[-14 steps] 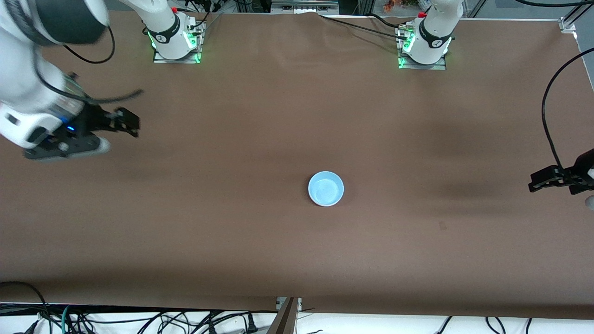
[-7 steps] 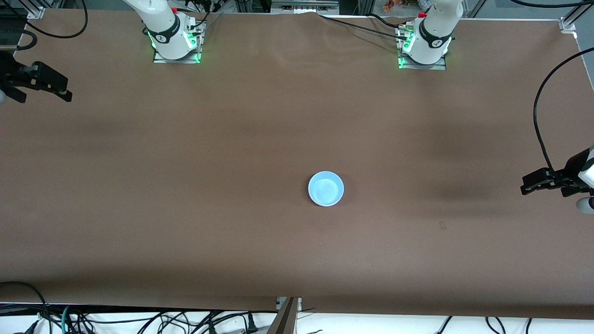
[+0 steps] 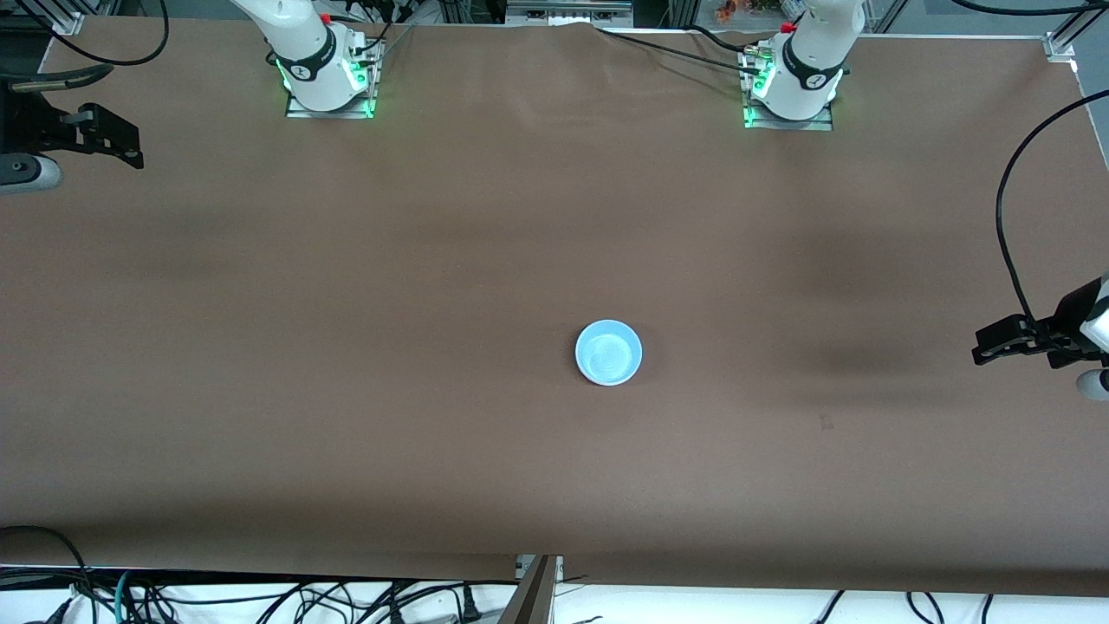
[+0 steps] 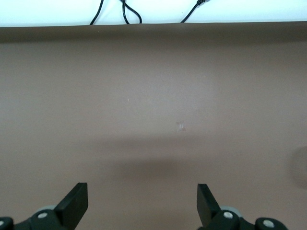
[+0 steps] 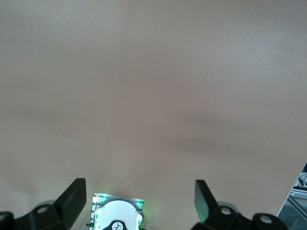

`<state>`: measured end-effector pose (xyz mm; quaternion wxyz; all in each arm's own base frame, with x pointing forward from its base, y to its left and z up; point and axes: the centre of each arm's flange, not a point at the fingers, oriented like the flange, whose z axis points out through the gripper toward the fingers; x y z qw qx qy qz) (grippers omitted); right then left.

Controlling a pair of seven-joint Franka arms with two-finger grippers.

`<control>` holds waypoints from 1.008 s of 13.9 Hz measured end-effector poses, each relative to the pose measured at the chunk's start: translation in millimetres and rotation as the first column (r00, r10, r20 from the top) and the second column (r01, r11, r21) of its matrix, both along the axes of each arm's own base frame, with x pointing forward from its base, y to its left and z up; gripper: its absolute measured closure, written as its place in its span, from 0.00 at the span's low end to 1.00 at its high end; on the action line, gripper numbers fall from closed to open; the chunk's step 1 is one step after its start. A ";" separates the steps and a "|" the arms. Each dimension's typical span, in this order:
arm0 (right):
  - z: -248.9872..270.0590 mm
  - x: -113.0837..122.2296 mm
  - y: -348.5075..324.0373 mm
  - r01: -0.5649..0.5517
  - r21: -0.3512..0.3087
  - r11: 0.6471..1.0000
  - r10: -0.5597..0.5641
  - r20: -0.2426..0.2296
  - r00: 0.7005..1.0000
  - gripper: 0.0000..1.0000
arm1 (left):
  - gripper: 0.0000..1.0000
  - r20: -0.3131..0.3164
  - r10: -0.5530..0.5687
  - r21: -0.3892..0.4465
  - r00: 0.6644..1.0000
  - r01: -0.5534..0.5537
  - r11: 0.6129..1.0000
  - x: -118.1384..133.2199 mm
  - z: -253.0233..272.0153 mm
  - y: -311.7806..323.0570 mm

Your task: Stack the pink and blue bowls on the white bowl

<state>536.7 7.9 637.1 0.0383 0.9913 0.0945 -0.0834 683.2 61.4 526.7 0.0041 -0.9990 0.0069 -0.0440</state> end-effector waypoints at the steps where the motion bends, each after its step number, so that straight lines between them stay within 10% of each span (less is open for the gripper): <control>1: -0.6 0.1 0.1 0.000 0.000 1.000 0.000 -0.001 1.000 0.00 | 0.00 0.000 0.000 -0.001 1.000 0.000 1.000 0.2 -0.4 0.2; 14: -10.5 4.2 -1.6 0.090 0.003 0.996 -0.090 -0.019 0.996 0.00 | 0.00 0.002 -0.003 -0.002 1.000 0.003 1.000 1.4 0.0 -3.1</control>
